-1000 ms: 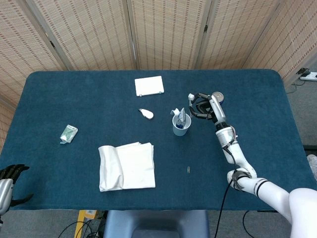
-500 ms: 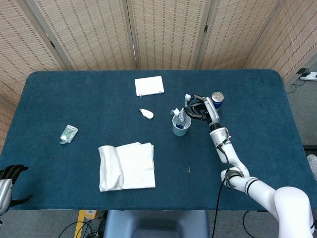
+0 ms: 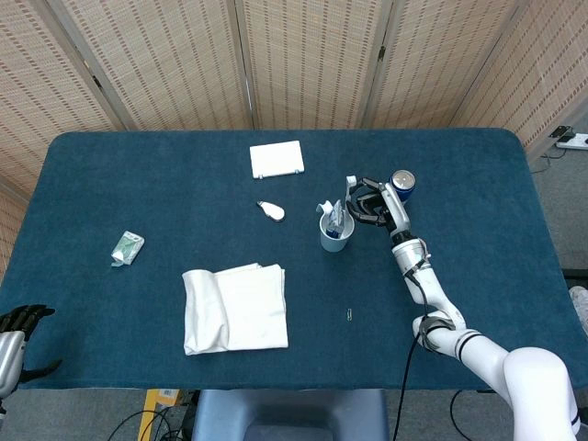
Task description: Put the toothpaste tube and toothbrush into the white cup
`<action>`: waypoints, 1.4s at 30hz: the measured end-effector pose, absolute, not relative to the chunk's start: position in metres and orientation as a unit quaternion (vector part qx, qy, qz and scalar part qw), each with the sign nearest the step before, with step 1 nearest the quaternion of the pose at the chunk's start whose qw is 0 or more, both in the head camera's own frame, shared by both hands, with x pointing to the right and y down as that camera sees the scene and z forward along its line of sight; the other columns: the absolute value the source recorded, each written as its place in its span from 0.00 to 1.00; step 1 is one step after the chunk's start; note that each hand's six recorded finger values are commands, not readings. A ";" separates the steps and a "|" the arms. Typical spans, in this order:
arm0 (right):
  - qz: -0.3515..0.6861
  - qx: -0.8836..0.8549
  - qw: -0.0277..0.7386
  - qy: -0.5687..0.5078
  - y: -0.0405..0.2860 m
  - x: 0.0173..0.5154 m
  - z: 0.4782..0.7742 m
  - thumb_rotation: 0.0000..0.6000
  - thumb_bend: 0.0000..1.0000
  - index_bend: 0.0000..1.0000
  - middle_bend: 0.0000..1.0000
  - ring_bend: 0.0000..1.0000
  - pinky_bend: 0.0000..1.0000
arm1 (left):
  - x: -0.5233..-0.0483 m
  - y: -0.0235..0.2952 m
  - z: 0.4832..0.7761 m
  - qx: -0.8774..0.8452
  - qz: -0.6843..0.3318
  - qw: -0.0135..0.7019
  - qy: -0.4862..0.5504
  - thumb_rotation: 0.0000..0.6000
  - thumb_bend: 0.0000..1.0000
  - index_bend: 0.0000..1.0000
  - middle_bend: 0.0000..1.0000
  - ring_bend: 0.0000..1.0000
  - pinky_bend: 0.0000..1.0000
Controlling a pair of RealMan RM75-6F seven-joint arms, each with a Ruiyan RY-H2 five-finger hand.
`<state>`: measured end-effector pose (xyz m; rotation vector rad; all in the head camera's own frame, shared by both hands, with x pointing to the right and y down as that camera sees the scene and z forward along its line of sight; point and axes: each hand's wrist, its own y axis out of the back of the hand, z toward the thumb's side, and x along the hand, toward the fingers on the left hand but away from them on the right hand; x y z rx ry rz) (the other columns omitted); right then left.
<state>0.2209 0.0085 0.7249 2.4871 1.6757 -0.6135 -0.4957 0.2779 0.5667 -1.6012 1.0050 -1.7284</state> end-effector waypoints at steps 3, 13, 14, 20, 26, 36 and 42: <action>-0.204 0.813 0.036 0.544 0.010 0.223 0.725 1.00 0.30 0.46 0.96 0.93 1.00 | -0.495 0.277 0.567 -0.599 -0.646 0.286 0.376 1.00 0.19 0.25 0.22 0.15 0.19; -0.204 0.813 0.001 0.545 0.011 0.236 0.712 1.00 0.29 0.43 0.95 0.92 1.00 | -0.494 0.277 0.564 -0.599 -0.644 0.289 0.378 1.00 0.19 0.25 0.22 0.15 0.19; -0.207 0.814 -0.010 0.542 0.012 0.238 0.709 1.00 0.29 0.43 0.94 0.91 1.00 | -0.494 0.277 0.564 -0.599 -0.644 0.289 0.378 1.00 0.19 0.25 0.22 0.15 0.19; -0.255 0.811 -0.097 0.518 0.020 0.261 0.691 1.00 0.34 0.43 0.88 0.84 1.00 | -0.493 0.272 0.564 -0.597 -0.637 0.298 0.386 1.00 0.19 0.26 0.22 0.15 0.19; -0.327 0.786 -0.195 0.487 0.043 0.293 0.658 1.00 0.36 0.43 0.71 0.64 0.92 | -0.484 0.261 0.564 -0.596 -0.623 0.318 0.395 1.00 0.19 0.26 0.22 0.15 0.19; -0.452 0.722 -0.233 0.469 0.124 0.383 0.594 1.00 0.36 0.37 0.37 0.23 0.37 | -0.460 0.250 0.563 -0.603 -0.605 0.341 0.393 1.00 0.19 0.26 0.22 0.15 0.19; -0.499 0.675 -0.268 0.473 0.172 0.419 0.566 1.00 0.36 0.36 0.36 0.20 0.31 | -0.446 0.245 0.560 -0.608 -0.592 0.349 0.398 1.00 0.19 0.26 0.22 0.15 0.19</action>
